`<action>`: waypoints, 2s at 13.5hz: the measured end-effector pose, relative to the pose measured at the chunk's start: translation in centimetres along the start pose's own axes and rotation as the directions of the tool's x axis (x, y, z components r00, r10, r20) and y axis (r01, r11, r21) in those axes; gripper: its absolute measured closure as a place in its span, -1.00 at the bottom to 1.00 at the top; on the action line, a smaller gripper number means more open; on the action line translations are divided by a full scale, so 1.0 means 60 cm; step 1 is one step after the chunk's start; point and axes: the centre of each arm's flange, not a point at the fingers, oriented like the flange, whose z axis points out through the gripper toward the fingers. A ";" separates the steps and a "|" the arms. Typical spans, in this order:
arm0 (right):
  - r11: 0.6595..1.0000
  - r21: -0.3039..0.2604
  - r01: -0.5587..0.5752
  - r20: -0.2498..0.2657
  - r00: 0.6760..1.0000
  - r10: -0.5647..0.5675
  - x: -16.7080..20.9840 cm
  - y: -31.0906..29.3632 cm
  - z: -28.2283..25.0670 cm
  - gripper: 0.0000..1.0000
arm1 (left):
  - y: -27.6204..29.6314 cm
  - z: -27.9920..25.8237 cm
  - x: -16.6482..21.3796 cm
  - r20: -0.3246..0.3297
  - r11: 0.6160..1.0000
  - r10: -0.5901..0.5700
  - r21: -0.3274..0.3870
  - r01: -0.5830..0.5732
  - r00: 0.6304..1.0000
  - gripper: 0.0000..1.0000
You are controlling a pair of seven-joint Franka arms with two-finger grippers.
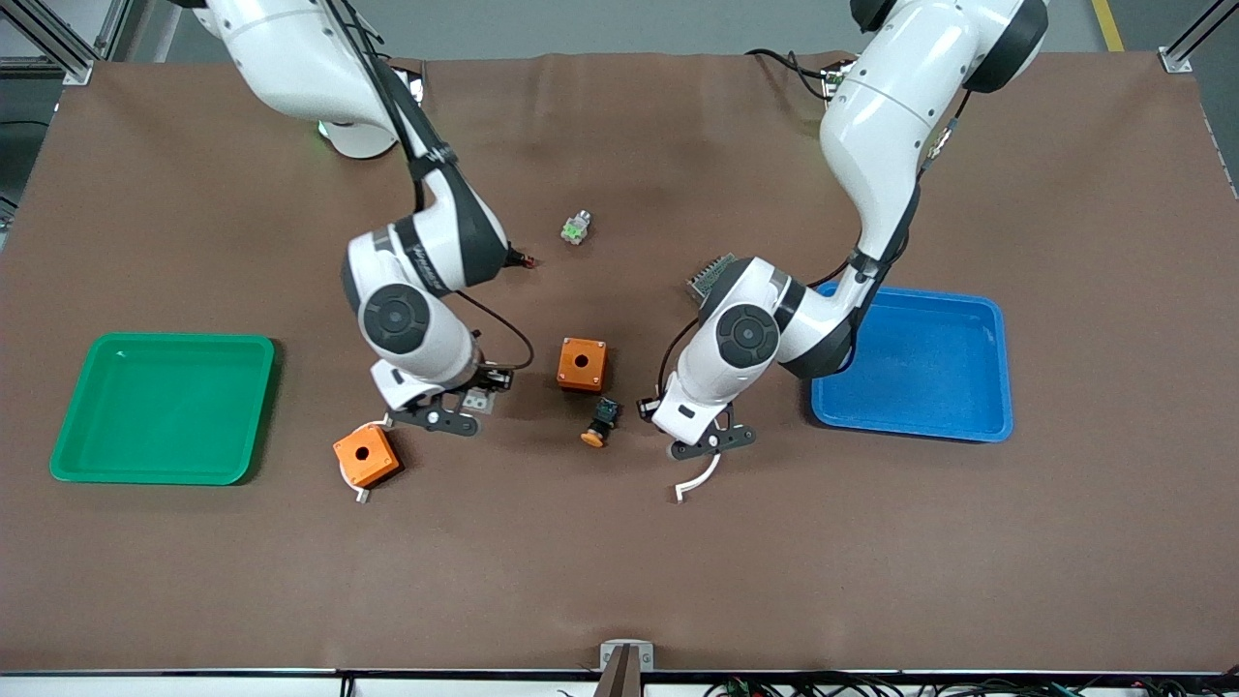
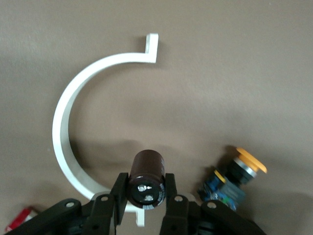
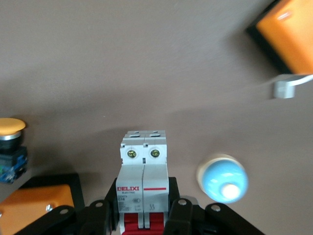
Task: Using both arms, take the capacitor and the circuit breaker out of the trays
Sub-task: 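Lower the capacitor beside the white clip while the right gripper lowers the breaker, then open both grippers and lift them away from the placed parts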
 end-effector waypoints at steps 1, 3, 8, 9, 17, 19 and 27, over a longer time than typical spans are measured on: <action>1.000 0.001 0.000 -0.003 1.000 0.000 -0.001 -0.009 0.031 0.20 | 0.000 0.005 0.004 -0.016 1.000 0.003 0.009 -0.002 1.000 0.31; 1.000 0.000 0.003 -0.015 1.000 -0.003 0.000 -0.018 0.078 0.20 | 0.003 0.013 0.007 -0.044 1.000 0.010 0.012 -0.009 0.999 0.31; 1.000 0.000 -0.002 -0.023 1.000 0.002 0.006 -0.016 0.086 0.10 | 0.012 0.023 0.002 -0.071 1.000 0.026 0.016 -0.025 0.997 -0.11; 1.000 0.000 -0.003 -0.022 1.000 0.003 0.007 -0.016 0.084 -0.08 | 0.012 0.018 0.007 -0.079 1.000 0.024 0.011 -0.023 0.997 -0.33; 0.999 0.020 -0.034 0.011 0.999 0.033 0.014 0.038 -0.133 -1.00 | -0.077 -0.237 0.117 -0.084 0.998 -0.021 0.060 0.026 0.996 -1.00; 0.999 0.037 0.023 0.024 0.999 -0.024 0.019 0.093 -0.216 -1.00 | -0.146 -0.326 0.148 -0.048 0.995 0.009 0.100 -0.004 0.999 -1.00; 0.961 0.020 0.276 -0.008 0.961 -0.275 0.051 0.432 -0.427 -1.00 | -0.417 -0.599 0.180 -0.008 0.958 0.232 0.178 -0.227 0.973 -1.00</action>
